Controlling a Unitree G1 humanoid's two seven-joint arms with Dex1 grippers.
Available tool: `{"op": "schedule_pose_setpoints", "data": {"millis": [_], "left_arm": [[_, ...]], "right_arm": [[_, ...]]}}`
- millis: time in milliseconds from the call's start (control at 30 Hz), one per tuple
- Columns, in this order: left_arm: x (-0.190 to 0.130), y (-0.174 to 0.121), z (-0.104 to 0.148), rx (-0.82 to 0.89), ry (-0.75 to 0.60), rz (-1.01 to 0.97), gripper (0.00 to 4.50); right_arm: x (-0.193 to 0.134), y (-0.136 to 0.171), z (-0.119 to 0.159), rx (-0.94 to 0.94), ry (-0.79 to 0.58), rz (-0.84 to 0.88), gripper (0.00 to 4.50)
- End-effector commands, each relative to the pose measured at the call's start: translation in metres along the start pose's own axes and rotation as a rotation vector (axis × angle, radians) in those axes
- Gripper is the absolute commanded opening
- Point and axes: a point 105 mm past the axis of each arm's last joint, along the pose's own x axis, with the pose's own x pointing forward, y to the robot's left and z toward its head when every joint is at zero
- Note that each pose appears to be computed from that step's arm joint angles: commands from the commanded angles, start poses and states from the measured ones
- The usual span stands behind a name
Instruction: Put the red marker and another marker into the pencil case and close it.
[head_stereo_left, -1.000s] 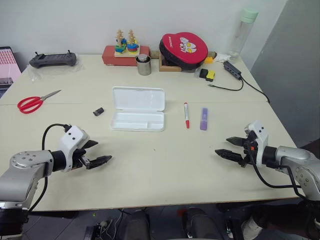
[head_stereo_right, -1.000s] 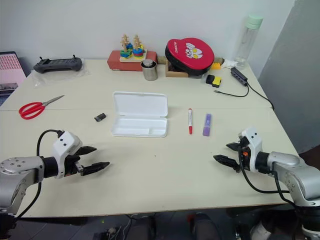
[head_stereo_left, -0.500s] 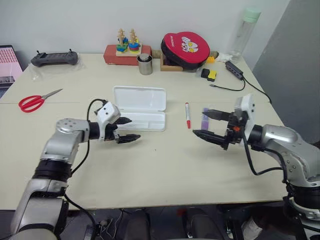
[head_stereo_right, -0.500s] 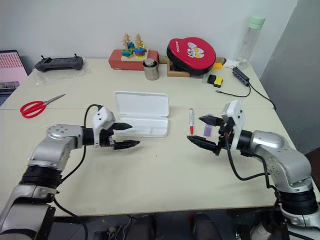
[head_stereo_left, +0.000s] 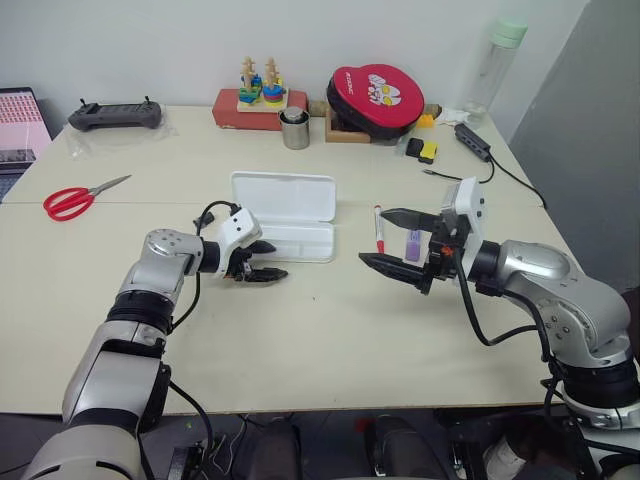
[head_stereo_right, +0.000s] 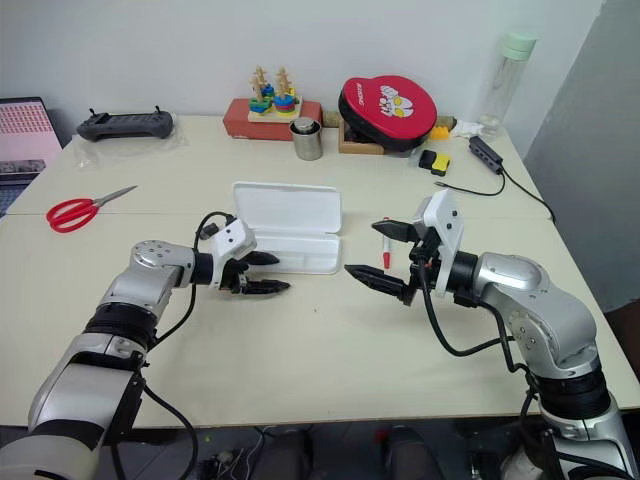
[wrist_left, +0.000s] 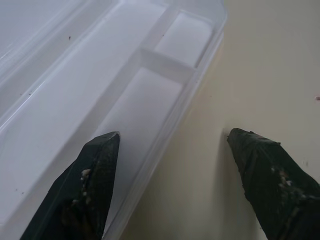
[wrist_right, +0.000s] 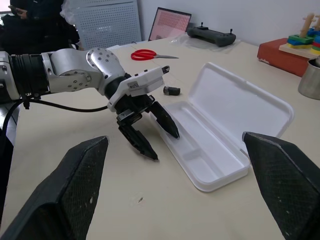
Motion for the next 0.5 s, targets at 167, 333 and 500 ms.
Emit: {"op": "schedule_pose_setpoints", "data": {"millis": [167,333,500], "left_arm": [[0.004,0.0,0.011,0.04,-0.048,0.001,1.96],[0.007,-0.002,0.009,0.04,-0.057,-0.005,0.86],[0.006,-0.019,0.023,0.076,-0.162,-0.094,0.02]], "right_arm": [[-0.005,0.005,0.01,-0.035,-0.027,0.002,4.5],[-0.007,0.004,0.008,-0.029,-0.024,-0.002,4.5],[-0.009,0.003,0.007,-0.027,-0.017,-0.002,4.5]]}}
